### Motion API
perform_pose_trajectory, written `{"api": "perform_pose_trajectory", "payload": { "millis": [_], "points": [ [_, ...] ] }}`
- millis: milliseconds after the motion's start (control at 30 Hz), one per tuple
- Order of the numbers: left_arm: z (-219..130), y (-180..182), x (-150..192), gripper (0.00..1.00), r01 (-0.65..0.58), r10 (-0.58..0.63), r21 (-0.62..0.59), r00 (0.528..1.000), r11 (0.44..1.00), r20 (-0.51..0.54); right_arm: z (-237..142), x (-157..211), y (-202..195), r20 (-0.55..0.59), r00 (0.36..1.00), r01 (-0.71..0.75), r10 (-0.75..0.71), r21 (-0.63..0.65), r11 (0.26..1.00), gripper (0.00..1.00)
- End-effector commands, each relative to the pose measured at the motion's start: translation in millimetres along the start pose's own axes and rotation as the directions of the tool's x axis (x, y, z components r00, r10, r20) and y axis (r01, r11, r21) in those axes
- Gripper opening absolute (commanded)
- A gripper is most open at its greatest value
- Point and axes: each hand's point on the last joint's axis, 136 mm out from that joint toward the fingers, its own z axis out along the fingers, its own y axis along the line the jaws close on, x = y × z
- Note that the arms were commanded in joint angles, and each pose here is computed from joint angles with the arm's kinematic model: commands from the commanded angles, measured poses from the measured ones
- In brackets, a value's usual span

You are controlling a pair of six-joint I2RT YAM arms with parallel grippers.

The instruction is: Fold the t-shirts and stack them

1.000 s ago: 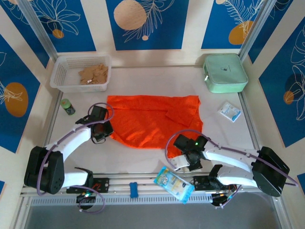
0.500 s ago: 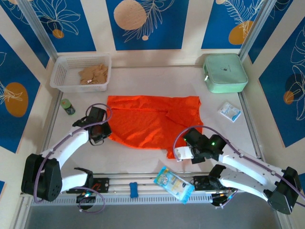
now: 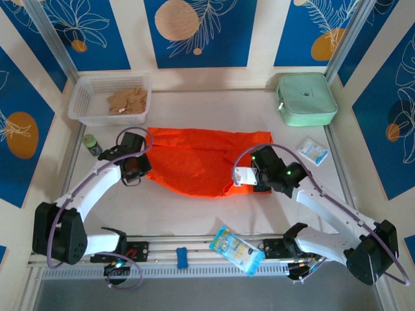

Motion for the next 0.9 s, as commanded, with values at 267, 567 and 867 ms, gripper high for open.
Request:
{"api": "perform_pose_trajectory", "payload": {
  "millis": [267, 567, 867],
  "points": [
    [4.3, -5.7, -29.3, 0.00, -0.028, 0.029, -0.062, 0.999, 0.998, 0.013, 9.1, -7.9, -60.0, 0.083, 0.995, -0.070, 0.063, 0.079, 0.994, 0.00],
    [17.5, -3.2, -50.7, 0.00, -0.019, 0.021, -0.122, 1.000, 0.992, 0.015, 25.8, 6.5, -93.3, 0.101, 0.983, -0.161, 0.150, 0.110, 0.981, 0.00],
    [33.6, -0.7, -64.2, 0.00, -0.016, 0.017, -0.178, 1.000, 0.984, 0.001, 50.0, 20.9, -108.8, 0.095, 0.974, -0.214, 0.205, 0.109, 0.971, 0.00]
  ]
}}
